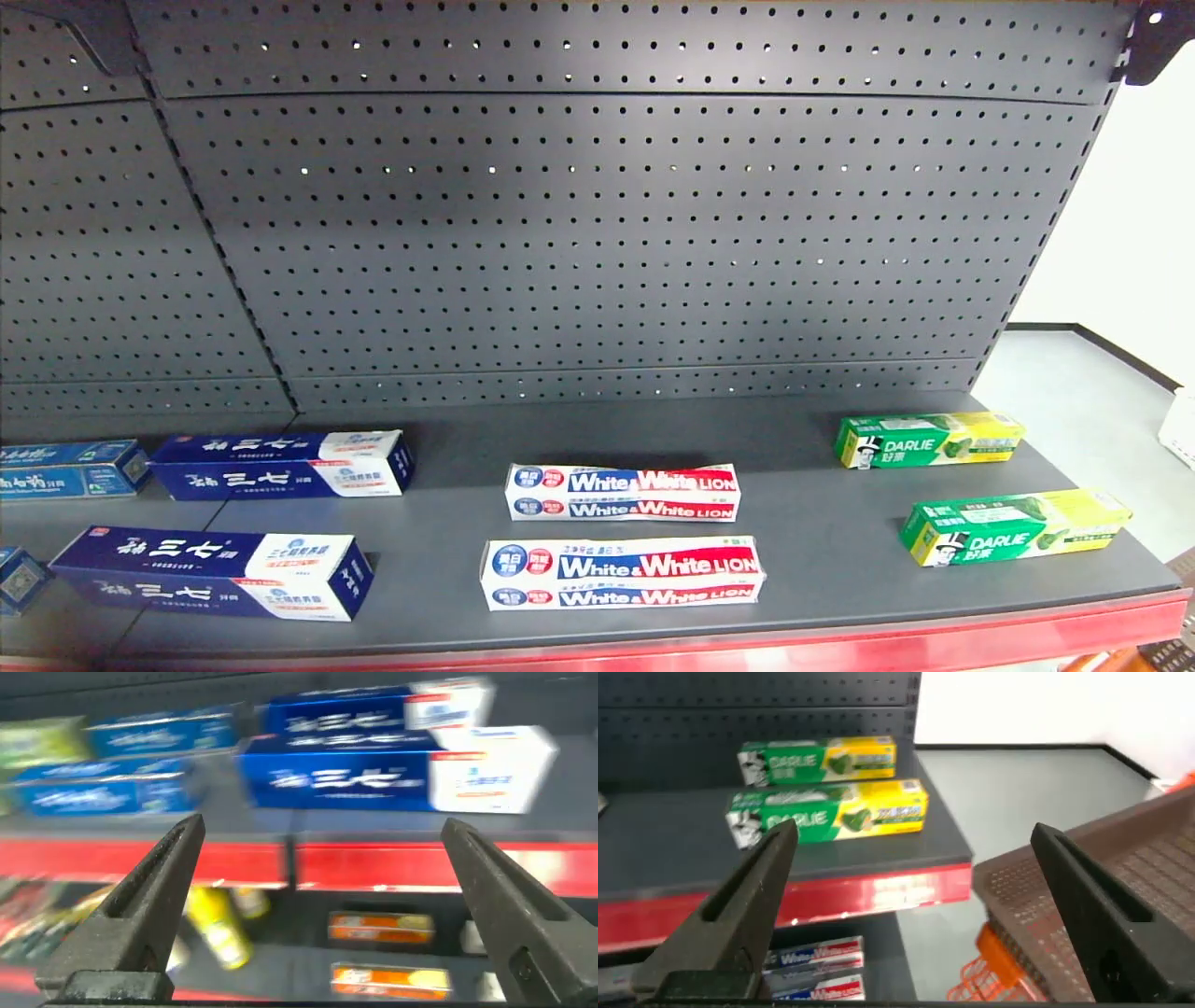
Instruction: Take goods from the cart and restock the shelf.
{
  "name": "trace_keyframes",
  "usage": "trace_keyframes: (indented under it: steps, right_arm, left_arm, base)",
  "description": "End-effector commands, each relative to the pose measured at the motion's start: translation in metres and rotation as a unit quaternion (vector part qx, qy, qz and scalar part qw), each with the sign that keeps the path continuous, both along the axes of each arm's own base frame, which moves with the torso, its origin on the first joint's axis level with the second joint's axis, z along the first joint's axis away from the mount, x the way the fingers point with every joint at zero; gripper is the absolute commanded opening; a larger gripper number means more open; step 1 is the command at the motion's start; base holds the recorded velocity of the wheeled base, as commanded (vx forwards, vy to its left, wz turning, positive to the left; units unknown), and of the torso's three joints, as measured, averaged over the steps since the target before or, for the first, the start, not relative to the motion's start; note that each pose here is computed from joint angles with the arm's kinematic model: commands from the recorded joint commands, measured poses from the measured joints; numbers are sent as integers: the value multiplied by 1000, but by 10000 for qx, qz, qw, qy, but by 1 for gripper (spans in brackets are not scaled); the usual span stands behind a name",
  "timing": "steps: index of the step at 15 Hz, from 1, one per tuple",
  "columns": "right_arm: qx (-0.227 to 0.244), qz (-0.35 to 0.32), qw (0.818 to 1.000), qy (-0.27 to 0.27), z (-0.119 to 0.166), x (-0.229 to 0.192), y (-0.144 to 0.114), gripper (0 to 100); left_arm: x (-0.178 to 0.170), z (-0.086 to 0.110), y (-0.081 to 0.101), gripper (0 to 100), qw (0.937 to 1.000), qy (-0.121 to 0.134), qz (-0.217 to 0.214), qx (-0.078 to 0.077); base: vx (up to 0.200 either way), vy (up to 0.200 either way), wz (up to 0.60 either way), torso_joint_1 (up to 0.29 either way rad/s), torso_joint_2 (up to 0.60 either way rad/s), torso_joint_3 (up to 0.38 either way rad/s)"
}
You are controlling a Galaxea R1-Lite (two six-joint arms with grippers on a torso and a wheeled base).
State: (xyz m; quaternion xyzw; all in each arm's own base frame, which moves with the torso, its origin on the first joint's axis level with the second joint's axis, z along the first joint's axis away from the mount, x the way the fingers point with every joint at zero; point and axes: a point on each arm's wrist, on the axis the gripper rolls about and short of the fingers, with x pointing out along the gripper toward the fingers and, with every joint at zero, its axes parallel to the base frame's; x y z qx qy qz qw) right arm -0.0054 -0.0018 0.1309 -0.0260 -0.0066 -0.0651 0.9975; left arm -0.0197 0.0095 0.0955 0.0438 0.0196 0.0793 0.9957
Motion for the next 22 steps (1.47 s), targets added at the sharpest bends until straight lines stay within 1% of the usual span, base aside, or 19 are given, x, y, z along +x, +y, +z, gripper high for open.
trace_keyframes:
  steps: [1,4,6,7,8,9,10,11,12,13,14,15,16,17,18,19,21,22]
  right_arm:
    - [3,251,9996,-156,-24,-10,0,100]
    - [8,389,9992,28,-44,-14,1,100]
    - [13,458,9989,-3,-48,-17,1,100]
    - [17,566,9984,-34,-49,-18,1,100]
    - [43,704,9975,-58,-51,-18,2,100]
    - [149,682,9976,27,-54,-17,2,100]
    - [304,622,9976,24,-55,-17,2,100]
    - [304,615,9976,23,-55,-17,2,100]
    - [319,615,9976,22,-55,-17,2,100]
    - [311,615,9976,23,-55,-17,2,100]
    - [311,607,9977,23,-55,-17,2,100]
    - [311,615,9976,23,-55,-17,2,100]
    - [311,615,9976,23,-55,-17,2,100]
    - [304,615,9976,23,-55,-17,2,100]
    - [311,615,9976,23,-55,-17,2,100]
    - [311,615,9976,23,-55,-17,2,100]
    - [288,622,9976,25,-55,-17,2,100]
    - [304,622,9976,24,-55,-17,2,100]
  left_arm:
    - [3,-11,-1,100,9998,178,-104,31]
    - [3,-12,-1,100,9998,188,-110,2]
    - [3,-12,-1,100,9997,190,-171,7]
    - [3,-12,-3,100,9981,194,-585,-7]
    - [3,-12,-4,100,9965,196,-807,-11]
    - [3,-12,-5,100,9947,197,-1005,-29]
    - [3,-12,-6,100,9911,198,-1316,-53]
    - [3,-12,-7,100,9896,199,-1423,-59]
    - [3,-12,-8,100,9865,231,-1619,-78]
    - [3,-12,-8,100,9848,247,-1714,-122]
    - [3,-12,-8,100,9854,262,-1674,-161]
    - [3,-11,-8,100,9875,260,-1544,-190]
    - [4,-11,-7,100,9960,289,-831,-138]
    - [4,-12,-9,100,9993,295,-149,-147]
    - [4,-16,-10,100,9991,332,205,-185]
    - [5,-18,-10,100,9992,323,145,-197]
    - [5,-18,-10,100,9986,302,144,-410]
    - [5,-18,-10,100,9984,292,148,-463]
  base:
    - [0,0,0,0,0,0]
    - [0,0,0,0,0,0]
    - [0,0,0,0,0,0]
    - [0,0,0,0,0,0]
    - [0,0,0,0,0,0]
    - [0,0,0,0,0,0]
    - [0,0,0,0,0,0]
    - [0,0,0,0,0,0]
    - [0,0,0,0,0,0]
    - [0,0,0,0,0,0]
    - [0,0,0,0,0,0]
    - [0,0,0,0,0,0]
    - [0,0,0,0,0,0]
    - [0,0,0,0,0,0]
    - [0,0,0,0,0,0]
    - [0,0,0,0,0,0]
    - [0,0,0,0,0,0]
    - [0,0,0,0,0,0]
